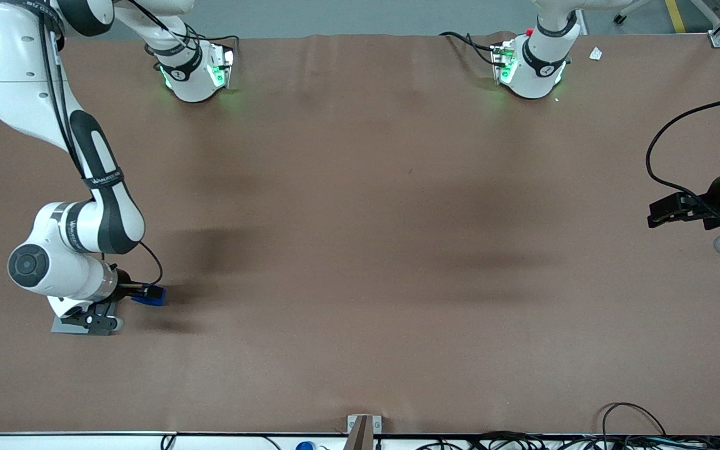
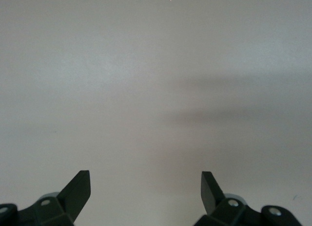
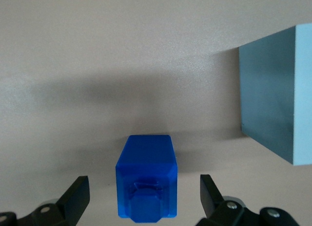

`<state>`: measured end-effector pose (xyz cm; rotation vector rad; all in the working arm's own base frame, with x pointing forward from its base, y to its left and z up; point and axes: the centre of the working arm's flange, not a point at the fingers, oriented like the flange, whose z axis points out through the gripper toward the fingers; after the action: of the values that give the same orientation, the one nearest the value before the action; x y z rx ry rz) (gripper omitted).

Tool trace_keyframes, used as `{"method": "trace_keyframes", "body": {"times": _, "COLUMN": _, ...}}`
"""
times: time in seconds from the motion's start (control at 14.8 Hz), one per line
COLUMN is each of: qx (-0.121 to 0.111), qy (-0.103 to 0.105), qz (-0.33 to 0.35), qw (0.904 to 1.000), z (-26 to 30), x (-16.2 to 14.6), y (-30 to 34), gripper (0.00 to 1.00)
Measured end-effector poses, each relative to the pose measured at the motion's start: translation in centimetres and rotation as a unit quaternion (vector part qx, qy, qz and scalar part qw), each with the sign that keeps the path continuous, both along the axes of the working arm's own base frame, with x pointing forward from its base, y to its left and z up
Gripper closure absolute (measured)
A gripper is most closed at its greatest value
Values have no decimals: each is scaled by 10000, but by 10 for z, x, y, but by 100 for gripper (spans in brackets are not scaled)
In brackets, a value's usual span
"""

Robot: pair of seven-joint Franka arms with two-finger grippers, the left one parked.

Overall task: Insert blue part into gray base with right arm
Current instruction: 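Close the right gripper on the blue block and lift it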

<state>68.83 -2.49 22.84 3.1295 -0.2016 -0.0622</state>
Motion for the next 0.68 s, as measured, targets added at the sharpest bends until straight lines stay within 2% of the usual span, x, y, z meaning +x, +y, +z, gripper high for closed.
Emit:
{"method": "trace_keyframes", "body": {"times": 0.27, "qx": -7, "qy": -30, "qz": 17, "qw": 10000, "z": 0, "x": 0, "y": -5, "gripper": 5}}
{"method": "trace_keyframes", "body": {"times": 0.41, "qx": -8, "qy": -35, "qz": 17, "qw": 10000, "z": 0, "x": 0, "y": -5, "gripper": 19}}
{"method": "trace_keyframes", "body": {"times": 0.68, "qx": -8, "qy": -59, "qz": 22, "qw": 10000, "z": -1, "x": 0, "y": -5, "gripper": 26}}
